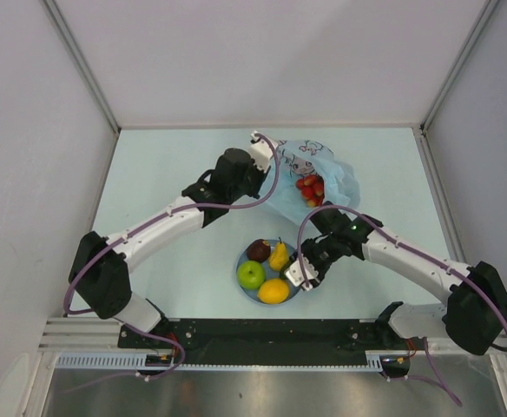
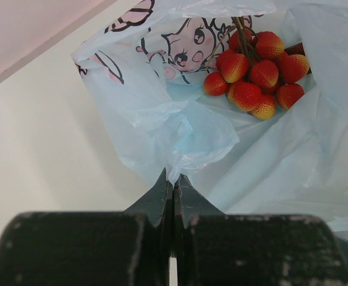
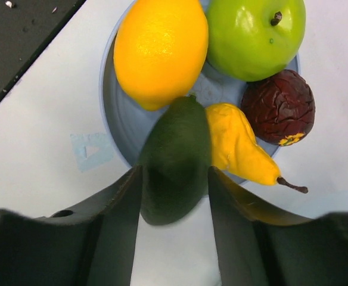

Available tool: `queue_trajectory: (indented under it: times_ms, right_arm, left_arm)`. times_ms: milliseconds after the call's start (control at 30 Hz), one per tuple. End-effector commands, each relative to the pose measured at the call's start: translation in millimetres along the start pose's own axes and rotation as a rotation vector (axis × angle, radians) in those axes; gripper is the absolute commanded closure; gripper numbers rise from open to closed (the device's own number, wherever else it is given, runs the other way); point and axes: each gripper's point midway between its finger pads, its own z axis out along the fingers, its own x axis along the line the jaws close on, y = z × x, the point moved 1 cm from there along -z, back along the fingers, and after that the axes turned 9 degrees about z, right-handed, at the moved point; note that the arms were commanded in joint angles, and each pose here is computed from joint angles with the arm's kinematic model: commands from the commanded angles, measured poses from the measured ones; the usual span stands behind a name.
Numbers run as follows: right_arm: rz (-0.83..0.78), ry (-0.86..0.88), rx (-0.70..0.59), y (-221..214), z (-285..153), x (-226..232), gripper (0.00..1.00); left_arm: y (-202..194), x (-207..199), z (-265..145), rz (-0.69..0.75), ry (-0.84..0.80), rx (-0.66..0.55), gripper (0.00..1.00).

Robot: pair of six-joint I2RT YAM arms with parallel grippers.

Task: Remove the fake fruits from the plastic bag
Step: Place the fake fruit on the plate.

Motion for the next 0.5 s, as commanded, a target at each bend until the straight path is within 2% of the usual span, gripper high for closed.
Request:
queue_trajectory:
  times_ms: [0,33,67,100,133,300,333,467]
  right_arm:
    - [-0.028,0.021,-0.051,6,2,3,0.43]
    - [-0.027,0.022,-0.051,6,2,4,0.35]
    - [-0.030,0.019,-0.040,5,1,3,0.17]
    - [-0.038,0.007,-0.033,5,-1,2,0.05]
    - [-0.040,-0.015,-0.024,5,-4,-2,0.00]
    - [0.011,-0.191,-0.020,16,-35,-23,0.00]
    - [0.078,-0.281,-0.046,24,-48,-34,0.00]
    - [0.190,-0.456,-0.059,33,-78,-50,0.00]
  left_arm:
    - [21,-4,-2,0.019,-0.015,-0.062,1.00]
    - [21,-5,-3,0.018,-0.018,-0.063,1.00]
    - [20,-6,-2,0.019,-0.018,-0.061,1.00]
    - [20,-6,-2,0.019,-0.018,-0.061,1.00]
    - [20,-5,-1,0.019,-0.017,-0.061,1.00]
    - [23,-5,1,0.015,-0.014,-0.067,1.00]
    - [25,-5,0,0.013,-0.013,-0.070,1.00]
    - [28,-1,-2,0.011,0.001,-0.077,1.00]
